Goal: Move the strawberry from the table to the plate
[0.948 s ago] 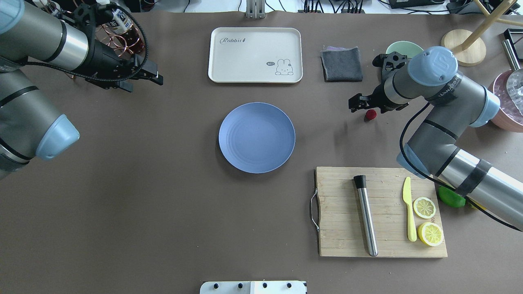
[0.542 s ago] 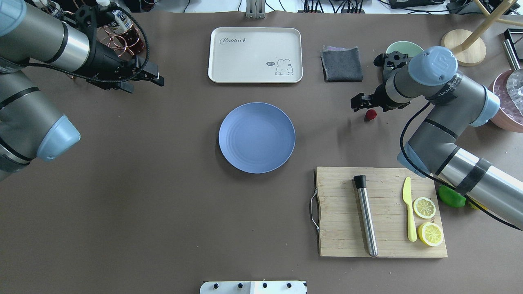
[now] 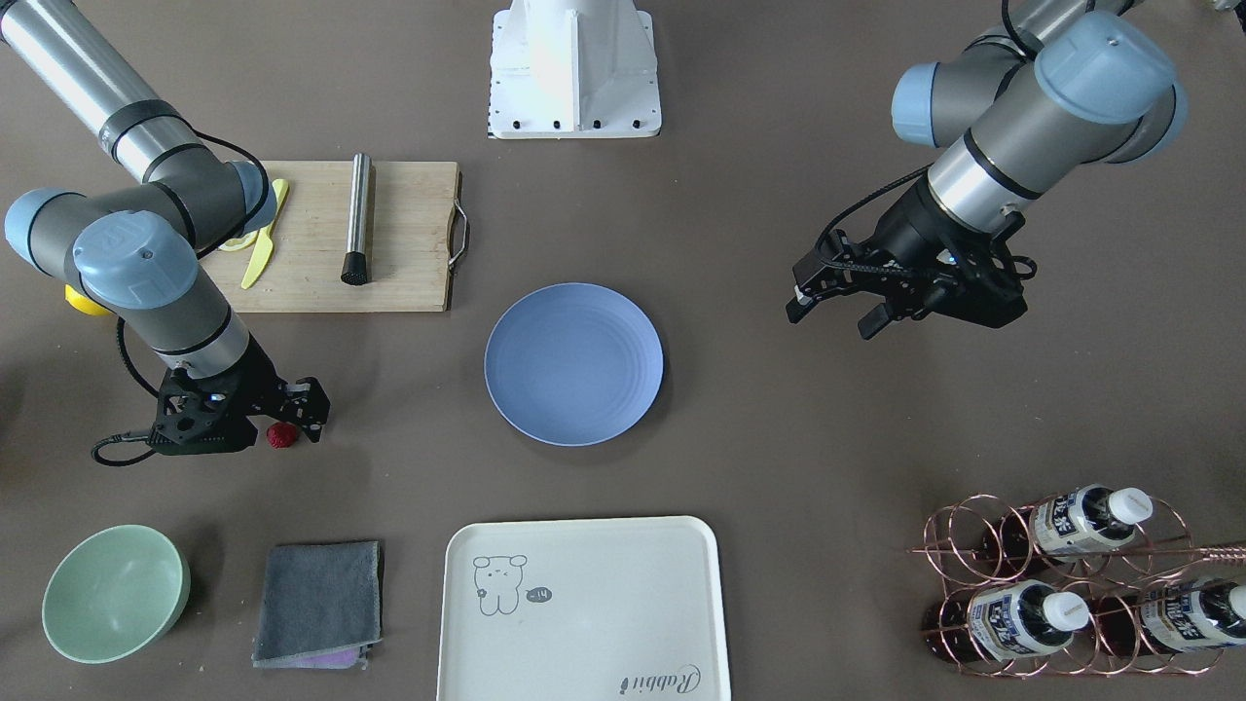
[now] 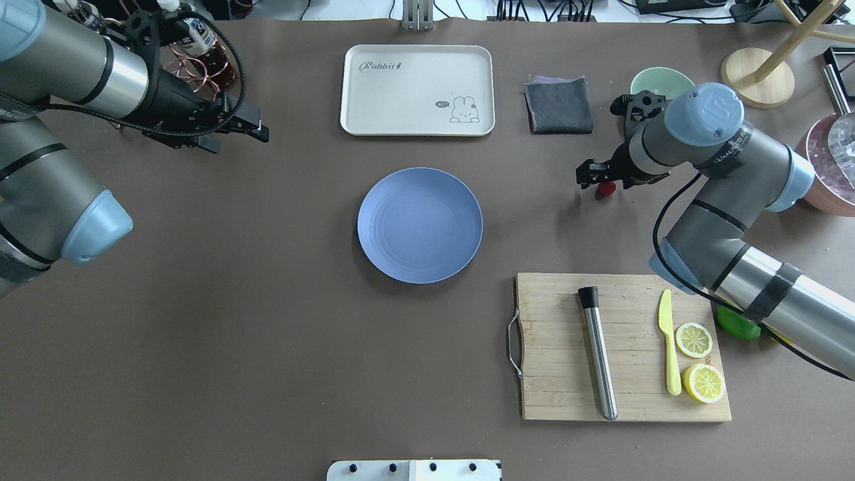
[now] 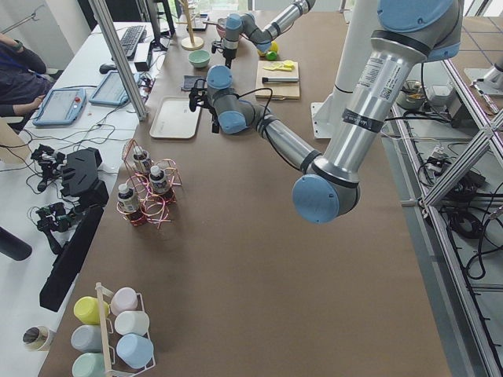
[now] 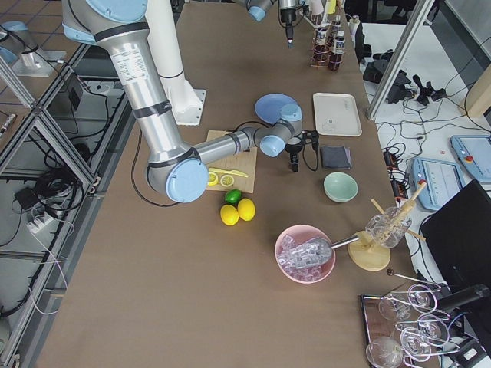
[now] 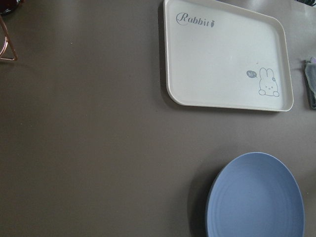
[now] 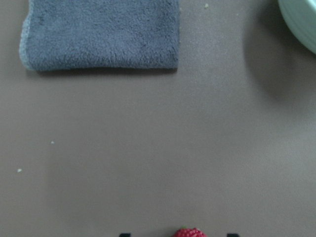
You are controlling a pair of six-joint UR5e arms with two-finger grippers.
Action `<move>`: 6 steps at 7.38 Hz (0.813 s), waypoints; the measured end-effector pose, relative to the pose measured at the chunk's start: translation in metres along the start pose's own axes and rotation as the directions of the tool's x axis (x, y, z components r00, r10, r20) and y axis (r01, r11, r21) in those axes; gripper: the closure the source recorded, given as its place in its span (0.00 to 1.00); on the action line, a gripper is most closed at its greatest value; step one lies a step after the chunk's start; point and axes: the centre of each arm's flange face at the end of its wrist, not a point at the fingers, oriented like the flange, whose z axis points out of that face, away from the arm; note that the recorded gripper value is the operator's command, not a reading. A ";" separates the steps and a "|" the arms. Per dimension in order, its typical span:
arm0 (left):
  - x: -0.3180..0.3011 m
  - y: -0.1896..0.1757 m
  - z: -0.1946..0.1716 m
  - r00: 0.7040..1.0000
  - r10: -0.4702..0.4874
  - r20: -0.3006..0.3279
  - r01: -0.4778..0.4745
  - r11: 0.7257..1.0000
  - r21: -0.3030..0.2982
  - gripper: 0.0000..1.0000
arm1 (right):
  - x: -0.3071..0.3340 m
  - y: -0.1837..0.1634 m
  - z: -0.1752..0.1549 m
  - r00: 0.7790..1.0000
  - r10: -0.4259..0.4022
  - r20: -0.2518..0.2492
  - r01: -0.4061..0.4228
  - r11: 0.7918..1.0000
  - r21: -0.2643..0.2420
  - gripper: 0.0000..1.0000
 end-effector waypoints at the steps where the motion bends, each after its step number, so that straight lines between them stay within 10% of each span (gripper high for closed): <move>1: 0.000 0.000 0.000 1.000 0.000 0.000 0.000 1.000 0.000 0.02 | 0.000 0.000 0.000 1.000 -0.001 0.000 0.001 1.000 -0.001 1.00; 6: -0.001 0.001 0.001 1.000 -0.003 0.002 0.003 1.000 -0.002 0.02 | -0.073 -0.001 -0.079 0.997 0.025 0.069 -0.024 1.000 -0.012 1.00</move>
